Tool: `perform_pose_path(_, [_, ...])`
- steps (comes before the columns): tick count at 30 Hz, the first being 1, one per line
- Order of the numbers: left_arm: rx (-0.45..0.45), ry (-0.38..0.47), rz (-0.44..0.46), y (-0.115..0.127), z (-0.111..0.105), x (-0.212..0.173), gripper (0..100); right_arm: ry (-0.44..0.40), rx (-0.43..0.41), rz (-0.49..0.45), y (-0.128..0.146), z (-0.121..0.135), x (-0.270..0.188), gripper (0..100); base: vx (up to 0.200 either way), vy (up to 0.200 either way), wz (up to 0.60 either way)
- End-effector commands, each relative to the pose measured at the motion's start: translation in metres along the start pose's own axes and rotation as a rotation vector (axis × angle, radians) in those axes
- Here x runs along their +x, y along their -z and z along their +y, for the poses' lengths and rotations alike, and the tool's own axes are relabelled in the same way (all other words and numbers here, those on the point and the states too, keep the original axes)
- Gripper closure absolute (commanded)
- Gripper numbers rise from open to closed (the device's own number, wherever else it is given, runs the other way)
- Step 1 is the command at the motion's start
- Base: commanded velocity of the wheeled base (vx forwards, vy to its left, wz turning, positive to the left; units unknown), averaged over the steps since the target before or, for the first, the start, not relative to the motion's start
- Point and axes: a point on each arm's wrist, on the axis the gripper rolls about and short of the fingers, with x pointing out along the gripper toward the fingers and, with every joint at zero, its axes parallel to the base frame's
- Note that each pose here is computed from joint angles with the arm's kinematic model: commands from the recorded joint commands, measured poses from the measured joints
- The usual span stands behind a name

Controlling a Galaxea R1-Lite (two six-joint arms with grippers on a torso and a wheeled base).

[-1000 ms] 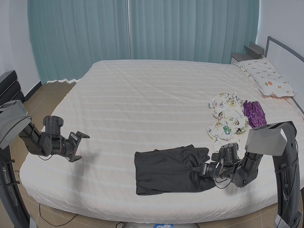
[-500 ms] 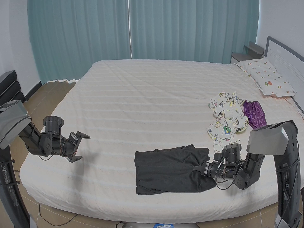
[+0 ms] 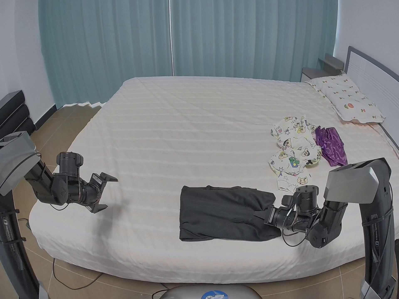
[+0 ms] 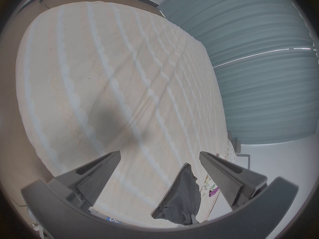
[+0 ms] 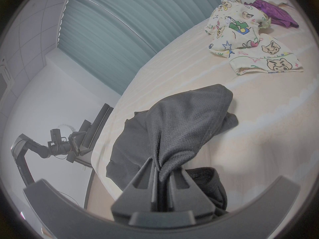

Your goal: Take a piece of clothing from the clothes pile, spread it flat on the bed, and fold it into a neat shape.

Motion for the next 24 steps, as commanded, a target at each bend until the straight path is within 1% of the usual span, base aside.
perform_pose_path(1, [-0.001, 0.002, -0.001, -0.0004, -0.0004, -0.0001, 0, 0.002, 0.003, -0.008, -0.0023, -0.001, -0.0008, 100, 0.0, 0.0, 0.0])
perform_pose_path(5, [-0.001, 0.003, 0.0, -0.0003, -0.0007, -0.0005, 0, 0.009, 0.007, -0.014, -0.0042, -0.0044, -0.0017, 100, 0.0, 0.0, 0.0])
perform_pose_path(24, [0.0, 0.0, 0.001, 0.0, 0.0001, -0.0002, 0, 0.015, 0.01, -0.027, -0.0076, -0.0076, -0.0036, 100, 0.0, -0.2, 0.0])
